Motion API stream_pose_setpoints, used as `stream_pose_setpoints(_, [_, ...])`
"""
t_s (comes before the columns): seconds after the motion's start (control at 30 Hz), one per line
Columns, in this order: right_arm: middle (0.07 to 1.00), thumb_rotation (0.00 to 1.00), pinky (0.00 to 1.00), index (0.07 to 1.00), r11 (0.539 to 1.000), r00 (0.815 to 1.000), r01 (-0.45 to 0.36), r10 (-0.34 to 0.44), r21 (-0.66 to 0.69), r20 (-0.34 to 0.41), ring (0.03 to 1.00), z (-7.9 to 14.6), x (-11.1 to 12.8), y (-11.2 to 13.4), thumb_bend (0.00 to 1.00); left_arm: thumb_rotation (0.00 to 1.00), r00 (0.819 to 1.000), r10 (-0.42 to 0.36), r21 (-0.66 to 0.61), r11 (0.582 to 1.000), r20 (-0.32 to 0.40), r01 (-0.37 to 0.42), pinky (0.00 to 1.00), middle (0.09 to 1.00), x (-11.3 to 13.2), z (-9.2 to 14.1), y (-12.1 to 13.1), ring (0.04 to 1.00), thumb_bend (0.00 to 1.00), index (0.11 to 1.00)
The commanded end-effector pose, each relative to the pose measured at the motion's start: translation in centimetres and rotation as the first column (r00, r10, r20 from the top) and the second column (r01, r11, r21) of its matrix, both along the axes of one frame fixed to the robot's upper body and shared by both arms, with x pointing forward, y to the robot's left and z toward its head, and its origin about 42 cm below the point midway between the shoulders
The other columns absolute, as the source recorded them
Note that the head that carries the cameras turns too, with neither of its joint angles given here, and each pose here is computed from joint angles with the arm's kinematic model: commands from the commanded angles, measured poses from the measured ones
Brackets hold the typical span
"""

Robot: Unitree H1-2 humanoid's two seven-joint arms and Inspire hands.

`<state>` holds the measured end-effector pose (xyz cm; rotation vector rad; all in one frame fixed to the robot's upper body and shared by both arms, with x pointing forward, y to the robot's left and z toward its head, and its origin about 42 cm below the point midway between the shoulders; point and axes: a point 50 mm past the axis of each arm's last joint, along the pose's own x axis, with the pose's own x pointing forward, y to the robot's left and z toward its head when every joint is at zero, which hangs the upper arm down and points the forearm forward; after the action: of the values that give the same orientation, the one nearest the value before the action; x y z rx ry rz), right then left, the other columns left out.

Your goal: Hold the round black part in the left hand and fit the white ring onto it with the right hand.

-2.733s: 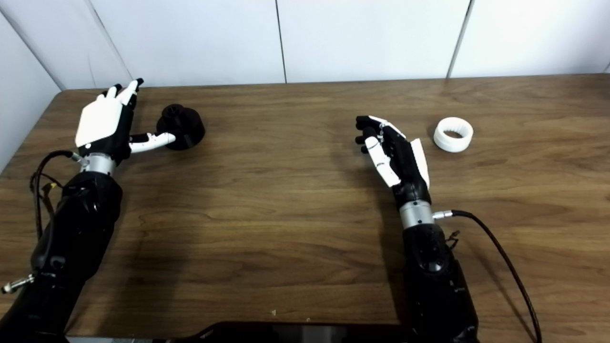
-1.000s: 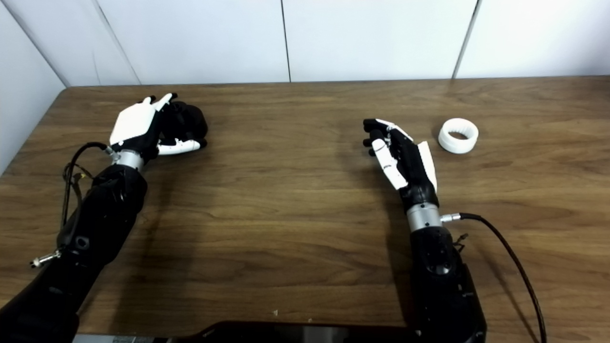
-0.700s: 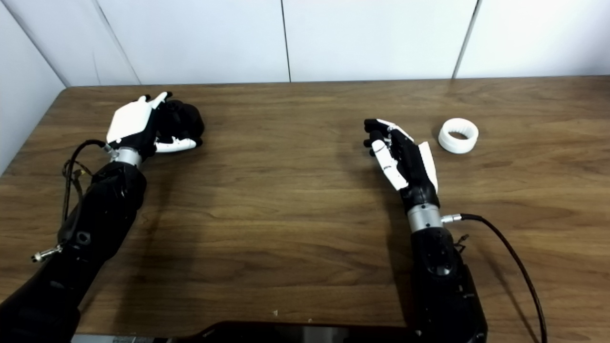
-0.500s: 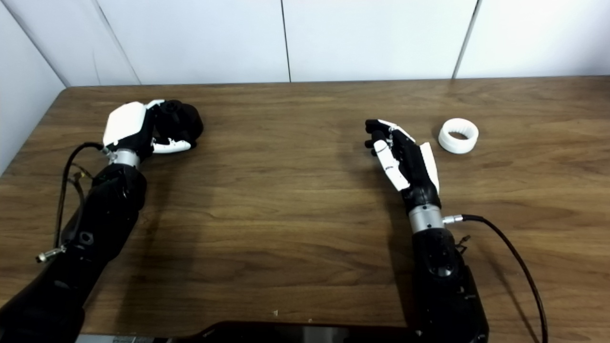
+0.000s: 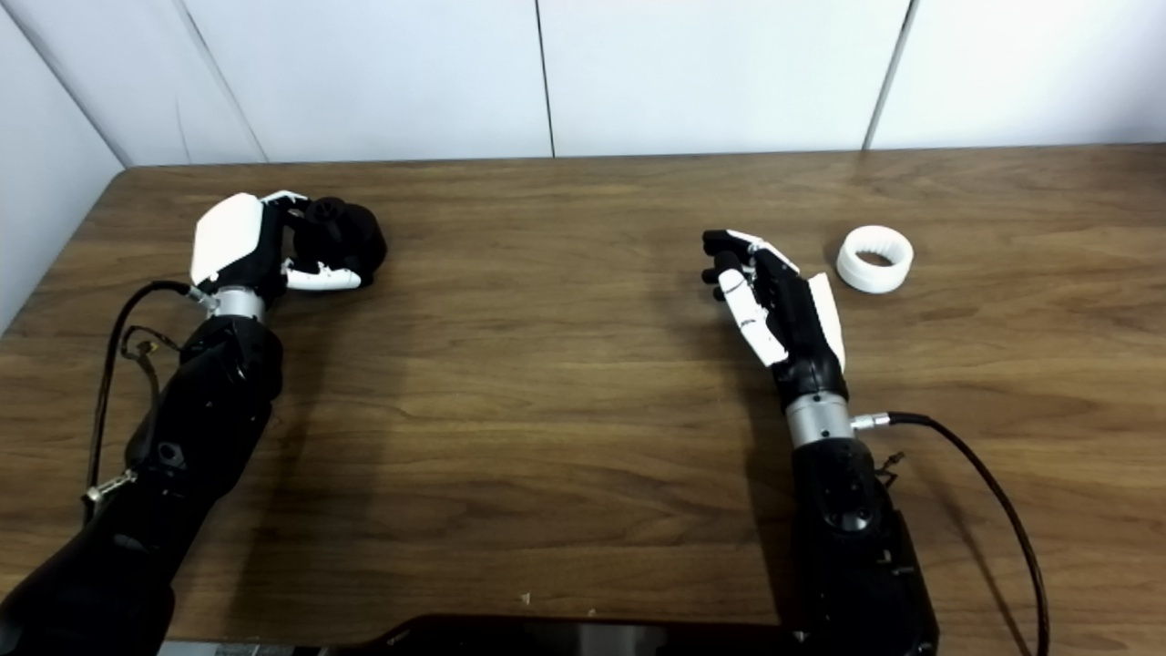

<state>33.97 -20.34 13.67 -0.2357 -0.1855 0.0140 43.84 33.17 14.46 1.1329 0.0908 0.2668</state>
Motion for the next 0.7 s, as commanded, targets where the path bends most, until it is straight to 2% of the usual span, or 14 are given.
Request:
stream_pose_setpoints(0.0, [0.759, 0.77, 0.64, 0.73, 1.0, 0.998, -0.004, 0.004, -0.005, 0.056, 0.679, 1.0, 0.4, -0.4, 0.42, 0.26, 0.999, 0.01, 0.002, 1.0, 0.034, -0.01, 1.0, 0.632, 0.6, 1.0, 0.4, 0.77, 0.98, 0.645])
stream_pose_setpoints(0.4, [0.757, 0.76, 0.63, 0.721, 1.0, 0.998, -0.003, 0.004, -0.007, 0.063, 0.674, 1.3, 0.6, -0.5, 0.42, 0.27, 0.998, -0.033, -0.023, 0.999, 0.057, 0.034, 1.0, 0.63, -0.2, 0.2, -0.9, 0.74, 0.97, 0.64])
stream_pose_setpoints(0.67, [0.759, 0.77, 0.64, 0.737, 1.0, 0.997, -0.005, 0.006, -0.013, 0.077, 0.681, 1.4, 0.8, -0.7, 0.43, 0.26, 0.996, -0.072, -0.069, 0.995, 0.052, 0.076, 1.0, 0.639, -1.1, -0.5, -2.3, 0.765, 0.98, 0.654])
